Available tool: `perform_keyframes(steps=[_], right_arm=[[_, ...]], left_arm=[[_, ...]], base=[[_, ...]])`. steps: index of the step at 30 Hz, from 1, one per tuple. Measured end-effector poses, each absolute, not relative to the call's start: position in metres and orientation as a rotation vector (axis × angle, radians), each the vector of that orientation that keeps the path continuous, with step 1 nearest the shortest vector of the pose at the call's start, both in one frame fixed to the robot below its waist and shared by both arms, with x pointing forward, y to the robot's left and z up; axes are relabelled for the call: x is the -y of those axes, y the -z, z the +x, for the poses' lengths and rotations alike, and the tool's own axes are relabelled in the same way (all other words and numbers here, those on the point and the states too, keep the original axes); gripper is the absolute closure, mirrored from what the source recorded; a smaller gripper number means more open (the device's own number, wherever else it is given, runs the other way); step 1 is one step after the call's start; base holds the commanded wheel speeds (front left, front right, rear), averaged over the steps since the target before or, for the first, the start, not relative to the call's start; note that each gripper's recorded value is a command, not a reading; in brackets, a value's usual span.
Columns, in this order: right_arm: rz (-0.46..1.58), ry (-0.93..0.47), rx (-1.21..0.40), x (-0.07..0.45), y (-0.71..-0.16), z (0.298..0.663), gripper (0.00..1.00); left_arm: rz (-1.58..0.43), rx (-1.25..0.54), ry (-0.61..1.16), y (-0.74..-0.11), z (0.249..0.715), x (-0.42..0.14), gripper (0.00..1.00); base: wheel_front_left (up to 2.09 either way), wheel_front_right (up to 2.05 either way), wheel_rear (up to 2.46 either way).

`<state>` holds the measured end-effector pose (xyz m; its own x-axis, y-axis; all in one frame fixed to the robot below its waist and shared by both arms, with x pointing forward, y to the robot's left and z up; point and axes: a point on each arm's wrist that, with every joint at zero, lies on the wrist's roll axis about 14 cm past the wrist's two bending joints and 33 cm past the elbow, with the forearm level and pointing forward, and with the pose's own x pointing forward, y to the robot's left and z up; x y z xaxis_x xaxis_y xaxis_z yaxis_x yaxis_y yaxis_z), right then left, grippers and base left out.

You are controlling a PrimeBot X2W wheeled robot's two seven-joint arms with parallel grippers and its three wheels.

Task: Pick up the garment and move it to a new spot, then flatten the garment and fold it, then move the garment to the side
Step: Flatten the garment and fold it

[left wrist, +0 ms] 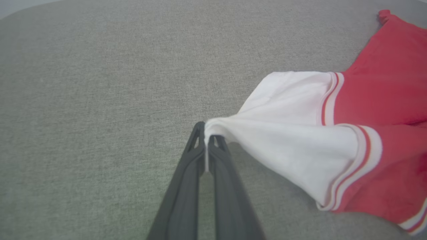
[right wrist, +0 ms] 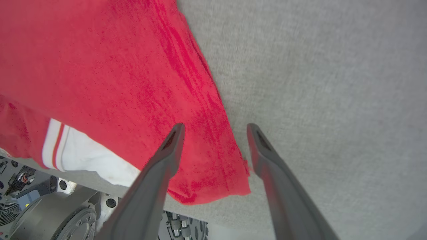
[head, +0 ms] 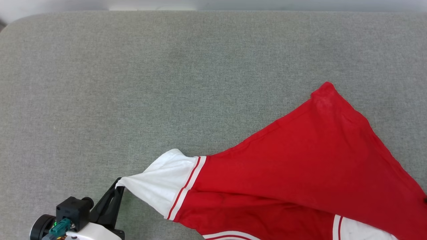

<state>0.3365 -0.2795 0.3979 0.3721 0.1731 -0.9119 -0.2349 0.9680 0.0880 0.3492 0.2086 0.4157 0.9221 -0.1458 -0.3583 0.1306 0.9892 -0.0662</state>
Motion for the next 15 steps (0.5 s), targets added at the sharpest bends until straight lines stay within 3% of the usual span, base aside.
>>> perform_keyframes(steps=[8, 15], right_arm=[[-0.181, -0.326, -0.827, 0.264, -0.497, 0.427, 0.0], [-0.296, -0.451, -0.778, 0.22, -0.524, 0.478, 0.0]], left_arm=[[-0.039, -0.375, 0.152, -0.415, 0.349, -0.206, 1.0], [-0.027, -0.371, 0.156, -0.414, 0.358, -0.207, 1.0]], base=[[0.0, 0.0, 0.0], [0.0, 0.0, 0.0]])
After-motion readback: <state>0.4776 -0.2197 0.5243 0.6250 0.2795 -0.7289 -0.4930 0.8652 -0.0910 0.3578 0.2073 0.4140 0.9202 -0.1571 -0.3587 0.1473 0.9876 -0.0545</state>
